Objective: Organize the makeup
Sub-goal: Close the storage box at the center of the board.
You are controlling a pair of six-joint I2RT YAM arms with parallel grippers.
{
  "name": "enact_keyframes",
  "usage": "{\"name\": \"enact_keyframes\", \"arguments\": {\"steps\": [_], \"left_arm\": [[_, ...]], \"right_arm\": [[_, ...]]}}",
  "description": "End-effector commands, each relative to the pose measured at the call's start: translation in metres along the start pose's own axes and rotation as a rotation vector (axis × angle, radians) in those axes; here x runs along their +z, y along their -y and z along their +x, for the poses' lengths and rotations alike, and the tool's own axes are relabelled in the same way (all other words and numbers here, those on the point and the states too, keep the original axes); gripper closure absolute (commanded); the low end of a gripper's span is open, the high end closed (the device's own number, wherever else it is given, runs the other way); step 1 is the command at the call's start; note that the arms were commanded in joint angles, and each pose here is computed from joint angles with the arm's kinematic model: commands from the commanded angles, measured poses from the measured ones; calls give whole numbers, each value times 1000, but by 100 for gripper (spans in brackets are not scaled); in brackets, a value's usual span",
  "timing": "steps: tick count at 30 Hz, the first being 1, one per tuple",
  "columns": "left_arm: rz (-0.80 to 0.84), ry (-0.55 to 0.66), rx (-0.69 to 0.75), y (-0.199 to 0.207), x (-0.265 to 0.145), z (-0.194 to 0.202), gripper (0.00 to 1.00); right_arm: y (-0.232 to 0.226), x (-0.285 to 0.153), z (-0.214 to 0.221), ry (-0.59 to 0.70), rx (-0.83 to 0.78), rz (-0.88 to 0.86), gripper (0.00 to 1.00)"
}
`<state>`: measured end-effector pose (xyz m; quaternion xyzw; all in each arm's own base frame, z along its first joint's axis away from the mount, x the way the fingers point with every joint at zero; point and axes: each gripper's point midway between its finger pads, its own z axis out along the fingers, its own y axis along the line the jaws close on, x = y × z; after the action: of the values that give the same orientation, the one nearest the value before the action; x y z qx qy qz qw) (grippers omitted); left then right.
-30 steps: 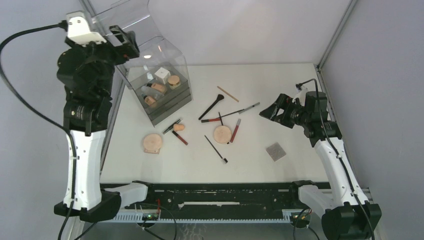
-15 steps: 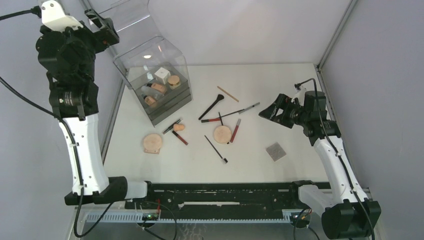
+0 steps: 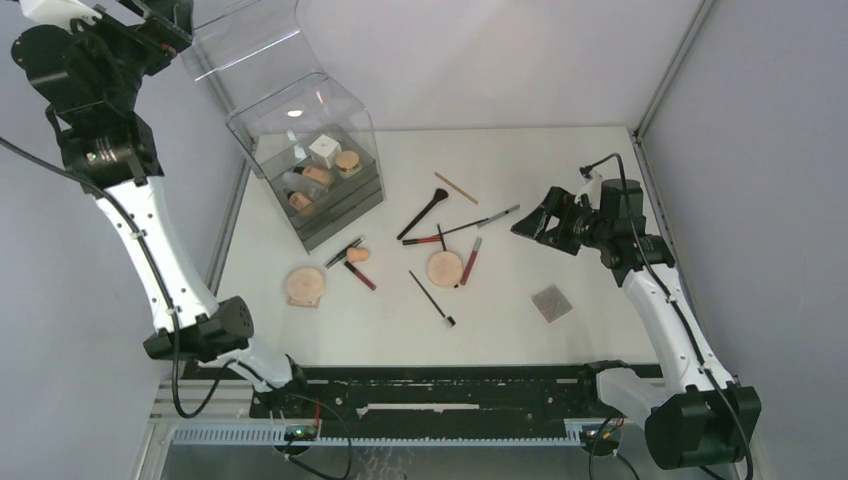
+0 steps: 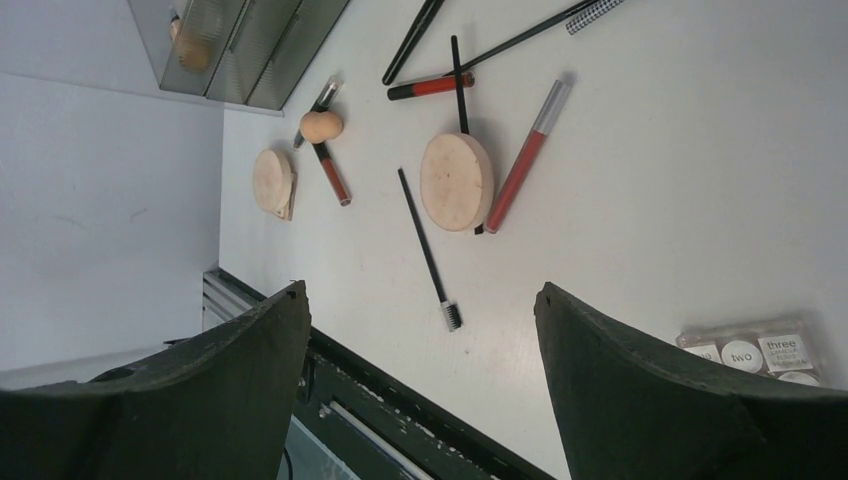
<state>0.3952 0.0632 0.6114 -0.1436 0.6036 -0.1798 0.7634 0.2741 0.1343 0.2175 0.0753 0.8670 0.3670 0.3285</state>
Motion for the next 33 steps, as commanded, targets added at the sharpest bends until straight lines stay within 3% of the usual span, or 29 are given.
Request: {"name": "enact_keyframes", "arguments": {"steps": [1,10,19,33], "left_arm": [[147,39,-52,25,5,-21,0],[195,25,-149,-1,35,-22,0],[225,-147,-197,-7,43,29,2],[203,-373,-85,27,-34,105,1]], "right_arm": [[-9,-1,-9,33,-15,-18,12],[-4,10,-11,22,3,-11,12],[-15,26,-13,-20,-3,-32,12],[-15,28,-4,-25,-16,-1,13]]}}
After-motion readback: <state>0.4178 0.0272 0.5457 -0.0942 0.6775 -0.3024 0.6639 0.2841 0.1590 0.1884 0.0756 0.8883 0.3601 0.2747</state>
